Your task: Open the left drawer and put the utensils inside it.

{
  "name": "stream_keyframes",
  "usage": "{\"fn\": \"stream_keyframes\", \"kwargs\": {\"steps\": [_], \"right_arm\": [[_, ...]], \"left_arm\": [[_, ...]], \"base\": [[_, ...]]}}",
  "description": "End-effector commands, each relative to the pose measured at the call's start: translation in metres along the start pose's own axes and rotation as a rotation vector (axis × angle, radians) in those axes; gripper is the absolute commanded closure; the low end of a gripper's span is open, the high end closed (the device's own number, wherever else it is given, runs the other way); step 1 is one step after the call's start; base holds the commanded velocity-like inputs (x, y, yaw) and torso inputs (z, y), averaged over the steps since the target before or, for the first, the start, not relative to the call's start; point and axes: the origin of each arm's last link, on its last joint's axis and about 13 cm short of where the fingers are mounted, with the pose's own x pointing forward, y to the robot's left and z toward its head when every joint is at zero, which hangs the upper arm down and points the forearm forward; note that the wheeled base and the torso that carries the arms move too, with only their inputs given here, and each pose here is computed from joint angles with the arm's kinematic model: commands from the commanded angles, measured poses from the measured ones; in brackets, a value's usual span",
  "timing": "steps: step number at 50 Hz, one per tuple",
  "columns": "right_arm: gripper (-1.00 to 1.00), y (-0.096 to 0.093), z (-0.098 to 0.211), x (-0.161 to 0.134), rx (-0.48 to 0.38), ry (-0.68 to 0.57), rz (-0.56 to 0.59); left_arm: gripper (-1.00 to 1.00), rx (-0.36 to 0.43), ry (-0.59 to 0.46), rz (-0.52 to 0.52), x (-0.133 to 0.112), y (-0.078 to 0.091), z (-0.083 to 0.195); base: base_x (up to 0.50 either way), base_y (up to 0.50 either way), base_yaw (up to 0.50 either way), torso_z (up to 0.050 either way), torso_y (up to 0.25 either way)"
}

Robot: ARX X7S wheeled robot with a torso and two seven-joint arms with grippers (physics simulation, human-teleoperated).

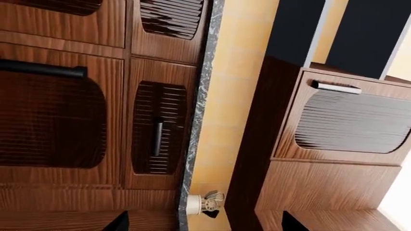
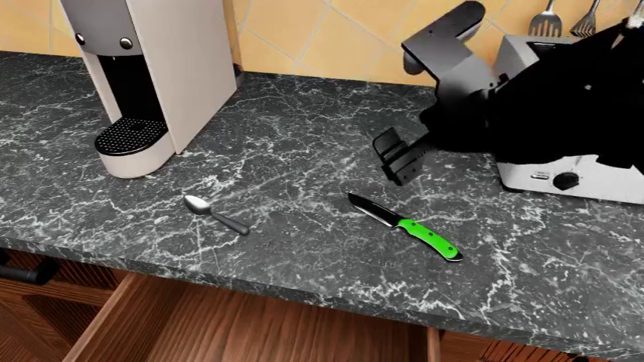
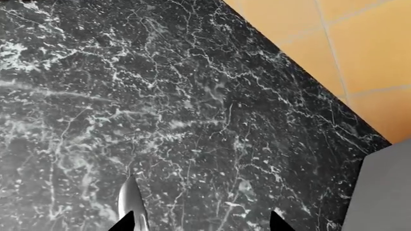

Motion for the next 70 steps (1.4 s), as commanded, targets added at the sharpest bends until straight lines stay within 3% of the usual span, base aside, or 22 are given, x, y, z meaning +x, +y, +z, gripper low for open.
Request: {"fn": "stream_keyframes", "kwargs": {"steps": [1, 3, 14, 33, 45, 58, 70], "right_arm": [[-1.0, -0.002, -0.012, 0.009, 0.028, 0.06, 0.076], [-1.0, 0.001, -0.016, 0.009, -0.004, 0.089, 0.114], [-1.0, -0.001, -0.019, 0.009, -0.008, 0.111, 0.154], [-1.0, 0.005, -0.043, 0.013, -0.081, 0.212, 0.164], [-1.0, 0.003, -0.047, -0.002, -0.042, 0.189, 0.216], [-1.0, -0.014, -0.068, 0.009, 0.022, 0.202, 0.161], [-1.0, -0.009, -0.08, 0.016, 0.017, 0.236, 0.169]], "left_arm": [[-1.0, 0.004, 0.006, 0.006, 0.0, 0.001, -0.001], [-1.0, 0.005, 0.009, 0.007, 0.0, 0.002, -0.002], [-1.0, 0.009, 0.009, 0.021, 0.0, 0.004, -0.002], [-1.0, 0.009, 0.009, 0.025, 0.0, 0.004, -0.003], [-1.0, 0.005, 0.014, 0.033, 0.001, 0.006, -0.005], [-1.0, 0.006, 0.018, 0.035, 0.0, 0.006, -0.005], [-1.0, 0.005, 0.024, 0.031, 0.001, 0.007, -0.006]], "base": [[0.0, 0.0, 0.0, 0.0, 0.0], [0.0, 0.0, 0.0, 0.0, 0.0], [0.0, 0.0, 0.0, 0.0, 0.0], [0.0, 0.0, 0.0, 0.0, 0.0], [0.0, 0.0, 0.0, 0.0, 0.0], [0.0, 0.0, 0.0, 0.0, 0.0], [0.0, 0.0, 0.0, 0.0, 0.0]]}}
